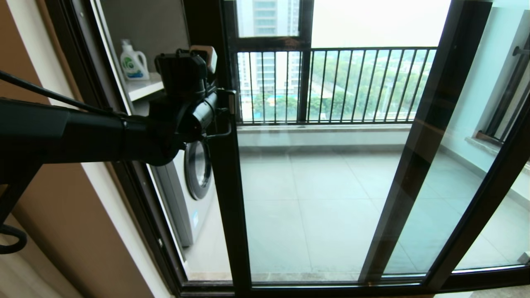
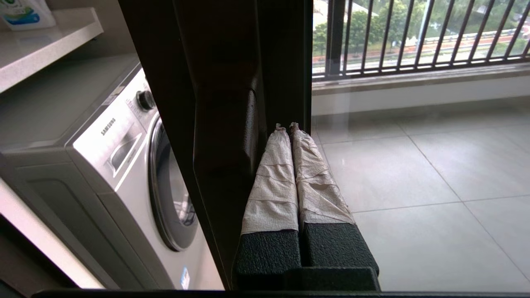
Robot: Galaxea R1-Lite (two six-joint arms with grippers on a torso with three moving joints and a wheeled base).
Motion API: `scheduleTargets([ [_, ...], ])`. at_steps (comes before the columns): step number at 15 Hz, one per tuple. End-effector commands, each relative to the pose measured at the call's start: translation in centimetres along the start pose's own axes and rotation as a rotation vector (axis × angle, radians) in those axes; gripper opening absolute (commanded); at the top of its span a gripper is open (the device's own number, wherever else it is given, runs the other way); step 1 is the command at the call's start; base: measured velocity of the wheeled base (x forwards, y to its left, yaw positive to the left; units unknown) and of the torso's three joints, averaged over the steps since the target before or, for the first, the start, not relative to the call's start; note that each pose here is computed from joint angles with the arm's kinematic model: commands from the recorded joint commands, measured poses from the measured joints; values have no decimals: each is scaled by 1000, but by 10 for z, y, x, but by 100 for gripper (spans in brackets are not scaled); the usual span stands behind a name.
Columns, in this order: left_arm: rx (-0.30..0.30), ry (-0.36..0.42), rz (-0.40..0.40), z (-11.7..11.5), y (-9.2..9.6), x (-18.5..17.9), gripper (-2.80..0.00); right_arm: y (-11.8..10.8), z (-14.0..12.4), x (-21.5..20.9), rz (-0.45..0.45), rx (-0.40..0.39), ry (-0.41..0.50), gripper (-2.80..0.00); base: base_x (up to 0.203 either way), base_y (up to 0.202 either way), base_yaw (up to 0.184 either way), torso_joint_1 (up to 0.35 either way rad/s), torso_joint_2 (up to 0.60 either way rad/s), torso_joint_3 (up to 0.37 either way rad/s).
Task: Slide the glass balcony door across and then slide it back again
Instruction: Close the slid door
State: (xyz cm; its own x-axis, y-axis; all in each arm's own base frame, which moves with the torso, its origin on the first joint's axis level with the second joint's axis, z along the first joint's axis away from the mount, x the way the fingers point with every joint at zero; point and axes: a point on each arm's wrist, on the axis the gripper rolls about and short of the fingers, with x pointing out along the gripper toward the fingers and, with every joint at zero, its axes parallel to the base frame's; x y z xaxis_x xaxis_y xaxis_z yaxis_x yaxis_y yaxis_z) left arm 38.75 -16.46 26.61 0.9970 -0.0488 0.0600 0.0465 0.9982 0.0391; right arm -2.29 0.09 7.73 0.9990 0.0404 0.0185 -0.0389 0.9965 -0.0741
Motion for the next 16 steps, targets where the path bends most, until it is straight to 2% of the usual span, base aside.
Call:
scheduleTargets([
  [1, -3, -7, 10, 6, 11, -8, -280, 0, -3, 1, 2, 0, 9, -280, 0, 0, 0, 0, 0, 0],
  [4, -9, 2, 22, 6, 21, -12, -280, 0, -3, 1, 2, -1, 9, -280, 0, 0, 0, 0, 0, 0],
  [6, -18, -35, 42, 6, 30, -12, -280, 0, -3, 1, 2, 0, 9, -280, 0, 0, 0, 0, 0, 0],
  [10, -9, -34, 81, -2, 59, -10, -280, 0, -3, 1, 2, 0, 9, -280, 0, 0, 0, 0, 0, 0],
  [16, -2, -42, 139, 0, 99, -7, -280, 0, -3, 1, 2, 0, 9, -280, 0, 0, 0, 0, 0, 0],
])
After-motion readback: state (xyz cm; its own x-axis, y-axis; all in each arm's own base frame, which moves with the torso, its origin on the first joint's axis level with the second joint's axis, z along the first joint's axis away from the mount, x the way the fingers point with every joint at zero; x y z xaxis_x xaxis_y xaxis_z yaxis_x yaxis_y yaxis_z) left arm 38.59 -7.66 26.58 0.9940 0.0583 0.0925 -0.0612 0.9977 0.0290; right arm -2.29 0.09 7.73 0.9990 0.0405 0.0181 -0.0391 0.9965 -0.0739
